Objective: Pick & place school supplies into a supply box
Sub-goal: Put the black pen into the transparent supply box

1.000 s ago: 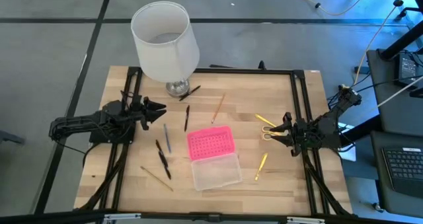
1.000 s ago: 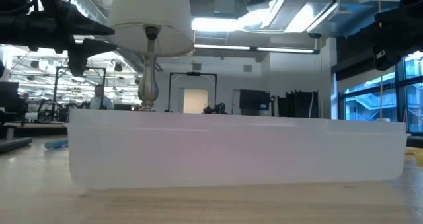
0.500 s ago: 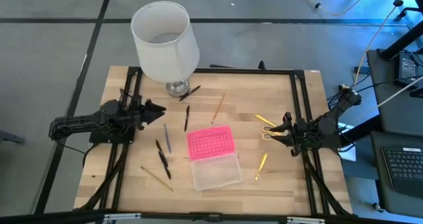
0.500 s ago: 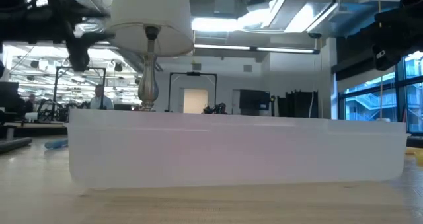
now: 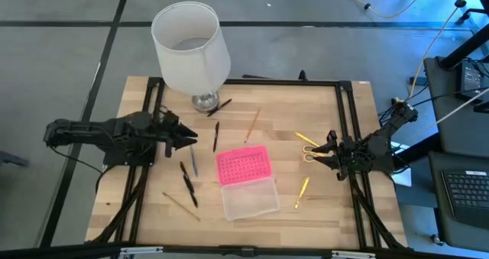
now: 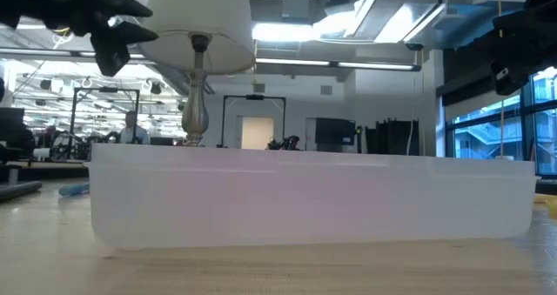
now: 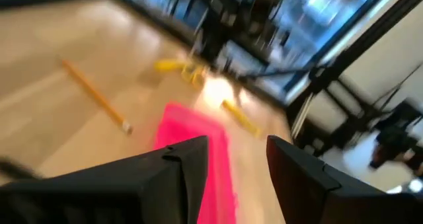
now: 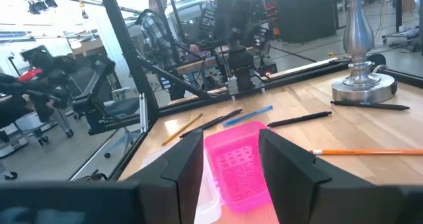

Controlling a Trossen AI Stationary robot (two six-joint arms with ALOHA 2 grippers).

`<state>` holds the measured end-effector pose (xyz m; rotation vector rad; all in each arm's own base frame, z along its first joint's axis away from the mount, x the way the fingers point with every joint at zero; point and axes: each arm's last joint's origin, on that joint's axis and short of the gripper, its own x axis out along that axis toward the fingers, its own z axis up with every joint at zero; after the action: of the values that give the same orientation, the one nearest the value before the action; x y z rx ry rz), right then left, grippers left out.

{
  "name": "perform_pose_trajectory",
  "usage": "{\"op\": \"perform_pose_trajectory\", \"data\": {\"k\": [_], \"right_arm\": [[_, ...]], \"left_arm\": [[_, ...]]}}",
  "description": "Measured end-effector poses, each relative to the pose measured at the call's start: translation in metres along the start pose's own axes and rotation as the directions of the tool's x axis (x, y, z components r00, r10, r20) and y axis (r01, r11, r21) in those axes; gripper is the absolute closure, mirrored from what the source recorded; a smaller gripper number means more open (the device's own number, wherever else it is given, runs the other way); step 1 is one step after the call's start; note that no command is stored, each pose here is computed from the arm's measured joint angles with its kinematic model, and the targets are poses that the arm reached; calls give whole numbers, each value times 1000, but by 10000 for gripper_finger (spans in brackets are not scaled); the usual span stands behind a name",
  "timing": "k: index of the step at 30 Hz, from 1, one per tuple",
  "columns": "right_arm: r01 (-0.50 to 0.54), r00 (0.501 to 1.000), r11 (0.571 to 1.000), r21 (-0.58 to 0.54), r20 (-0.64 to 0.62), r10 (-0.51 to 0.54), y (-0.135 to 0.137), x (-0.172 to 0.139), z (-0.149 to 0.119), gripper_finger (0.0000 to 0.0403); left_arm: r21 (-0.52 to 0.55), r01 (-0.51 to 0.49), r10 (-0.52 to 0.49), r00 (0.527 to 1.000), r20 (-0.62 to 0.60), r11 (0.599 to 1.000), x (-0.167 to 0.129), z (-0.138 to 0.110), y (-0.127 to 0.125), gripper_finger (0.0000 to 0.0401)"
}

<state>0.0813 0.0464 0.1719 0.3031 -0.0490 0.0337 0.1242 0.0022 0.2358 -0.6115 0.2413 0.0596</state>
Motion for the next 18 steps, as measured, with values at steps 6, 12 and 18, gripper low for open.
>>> {"op": "perform_pose_trajectory", "data": {"k": [6, 12, 18], "right_arm": [[0, 1000, 1000, -1, 0, 0, 0, 0, 0, 252], [-1, 1000, 1000, -6, 0, 1, 0, 0, 0, 252], [-1, 1000, 1000, -6, -1, 1, 0, 0, 0, 252]], "left_arm": [[22, -29, 33, 980, -194, 999, 28, 18, -28, 258], [12, -108, 103, 904, -415, 994, 65, 17, -54, 258], [3, -308, 239, 735, -634, 952, 101, 4, -72, 258]]}}
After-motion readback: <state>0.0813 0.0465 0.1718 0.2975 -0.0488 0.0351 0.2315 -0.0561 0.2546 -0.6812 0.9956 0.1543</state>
